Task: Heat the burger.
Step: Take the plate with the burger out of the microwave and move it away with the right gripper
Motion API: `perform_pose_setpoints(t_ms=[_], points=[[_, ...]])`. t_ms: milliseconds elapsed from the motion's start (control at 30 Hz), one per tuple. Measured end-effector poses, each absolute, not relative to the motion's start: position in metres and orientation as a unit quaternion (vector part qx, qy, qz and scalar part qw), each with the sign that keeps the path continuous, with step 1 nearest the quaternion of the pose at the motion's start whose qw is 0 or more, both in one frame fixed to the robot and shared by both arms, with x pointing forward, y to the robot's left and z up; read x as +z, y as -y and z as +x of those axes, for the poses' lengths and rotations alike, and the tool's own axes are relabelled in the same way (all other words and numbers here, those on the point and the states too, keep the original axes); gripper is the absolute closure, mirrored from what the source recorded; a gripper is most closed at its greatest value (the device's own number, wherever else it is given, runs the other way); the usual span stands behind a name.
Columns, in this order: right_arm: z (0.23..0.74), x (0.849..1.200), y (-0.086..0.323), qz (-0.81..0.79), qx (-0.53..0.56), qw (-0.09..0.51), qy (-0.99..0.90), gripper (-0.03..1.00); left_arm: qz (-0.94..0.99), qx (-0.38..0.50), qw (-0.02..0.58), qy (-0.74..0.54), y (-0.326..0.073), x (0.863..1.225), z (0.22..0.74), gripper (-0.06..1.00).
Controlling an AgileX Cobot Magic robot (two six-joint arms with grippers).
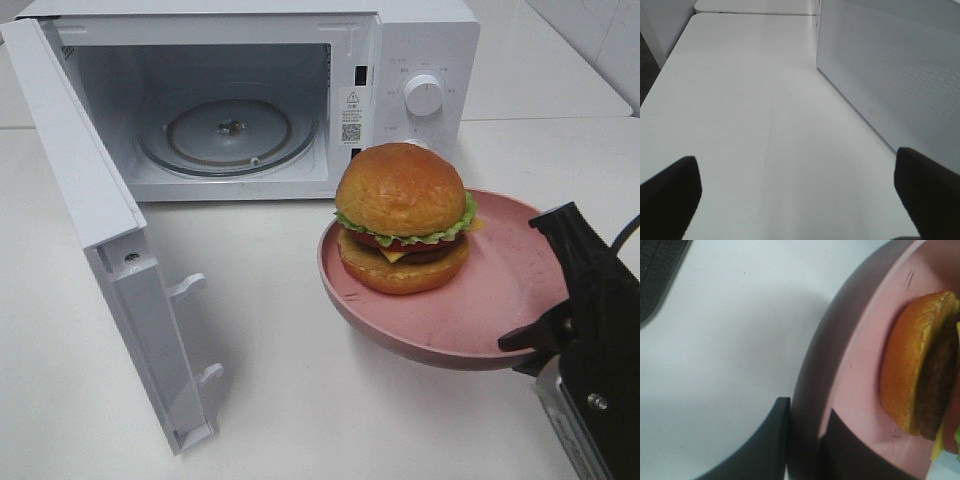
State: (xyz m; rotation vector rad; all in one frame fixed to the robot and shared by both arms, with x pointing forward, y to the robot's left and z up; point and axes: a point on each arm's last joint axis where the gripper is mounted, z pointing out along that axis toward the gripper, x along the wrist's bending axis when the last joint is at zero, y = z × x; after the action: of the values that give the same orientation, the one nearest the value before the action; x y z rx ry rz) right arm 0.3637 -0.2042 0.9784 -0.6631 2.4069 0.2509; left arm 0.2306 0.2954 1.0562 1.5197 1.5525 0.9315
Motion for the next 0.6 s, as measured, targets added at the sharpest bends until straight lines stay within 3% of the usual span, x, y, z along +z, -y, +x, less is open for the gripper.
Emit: perform_pose_setpoints(t_ms=[600], points=[[0.364,0.988,0.237,-0.066,0.013,0.345,-0.936,0.84,0.595,0.365,0.379,-0.608,-0.295,1.056,0.231,-0.05]])
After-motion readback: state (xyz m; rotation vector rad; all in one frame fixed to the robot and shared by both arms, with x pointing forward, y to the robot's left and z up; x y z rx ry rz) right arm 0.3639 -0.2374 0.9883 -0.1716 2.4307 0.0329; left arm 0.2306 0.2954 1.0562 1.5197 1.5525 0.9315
